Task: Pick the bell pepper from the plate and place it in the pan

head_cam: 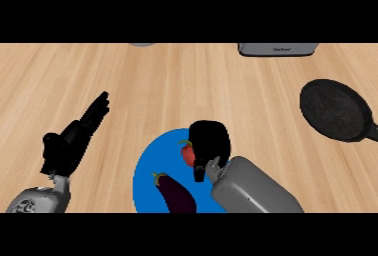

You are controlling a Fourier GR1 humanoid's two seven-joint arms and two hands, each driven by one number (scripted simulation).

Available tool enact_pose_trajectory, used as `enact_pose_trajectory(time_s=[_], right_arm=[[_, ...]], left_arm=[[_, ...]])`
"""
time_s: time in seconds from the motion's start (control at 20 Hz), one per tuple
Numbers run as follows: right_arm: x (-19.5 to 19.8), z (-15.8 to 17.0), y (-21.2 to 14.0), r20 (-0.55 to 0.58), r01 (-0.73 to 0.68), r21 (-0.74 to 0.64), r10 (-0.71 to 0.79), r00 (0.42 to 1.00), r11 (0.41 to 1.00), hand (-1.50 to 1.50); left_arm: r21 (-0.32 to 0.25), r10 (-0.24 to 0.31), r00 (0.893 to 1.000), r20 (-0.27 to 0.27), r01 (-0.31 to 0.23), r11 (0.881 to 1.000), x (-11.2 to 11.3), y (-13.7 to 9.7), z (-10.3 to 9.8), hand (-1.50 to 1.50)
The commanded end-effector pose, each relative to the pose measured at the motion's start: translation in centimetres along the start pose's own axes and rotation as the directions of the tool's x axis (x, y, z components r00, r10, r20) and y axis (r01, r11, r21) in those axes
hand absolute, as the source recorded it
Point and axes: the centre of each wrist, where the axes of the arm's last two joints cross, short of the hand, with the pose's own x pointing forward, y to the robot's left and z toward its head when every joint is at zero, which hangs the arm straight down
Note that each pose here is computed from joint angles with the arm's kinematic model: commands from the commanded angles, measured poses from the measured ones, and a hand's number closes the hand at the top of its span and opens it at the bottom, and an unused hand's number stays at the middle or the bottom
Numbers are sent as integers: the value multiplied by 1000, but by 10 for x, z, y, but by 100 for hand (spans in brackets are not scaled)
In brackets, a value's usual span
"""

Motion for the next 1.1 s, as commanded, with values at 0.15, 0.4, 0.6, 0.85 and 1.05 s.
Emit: enact_pose_trajectory(time_s=[0.15, 0.4, 0.6, 0.85, 1.05], right_arm=[[-21, 8, -23, -173, 104, -495, -215, 961, 863, 150], [-11, 36, -44, -147, 63, -706, -233, 961, 705, 150], [-45, 43, -49, -169, 74, -753, -301, 938, 654, 150], [-69, 43, -61, -154, 113, -813, -398, 904, 571, 150], [-113, 32, -57, -88, 197, -851, -503, 860, 487, 150]], left_arm=[[17, -3, 1000, -15, 3, 1000, 4, 6, -4, 0], [-2, -14, 1000, -22, 14, 1000, 1, 15, 9, 0], [-6, -8, 1000, 6, 8, 1000, -5, 0, 4, 0], [20, 20, 1000, 4, -20, 1000, 13, 10, -9, 0], [-7, 2, 1000, 15, -2, 1000, 2, -8, 4, 0]])
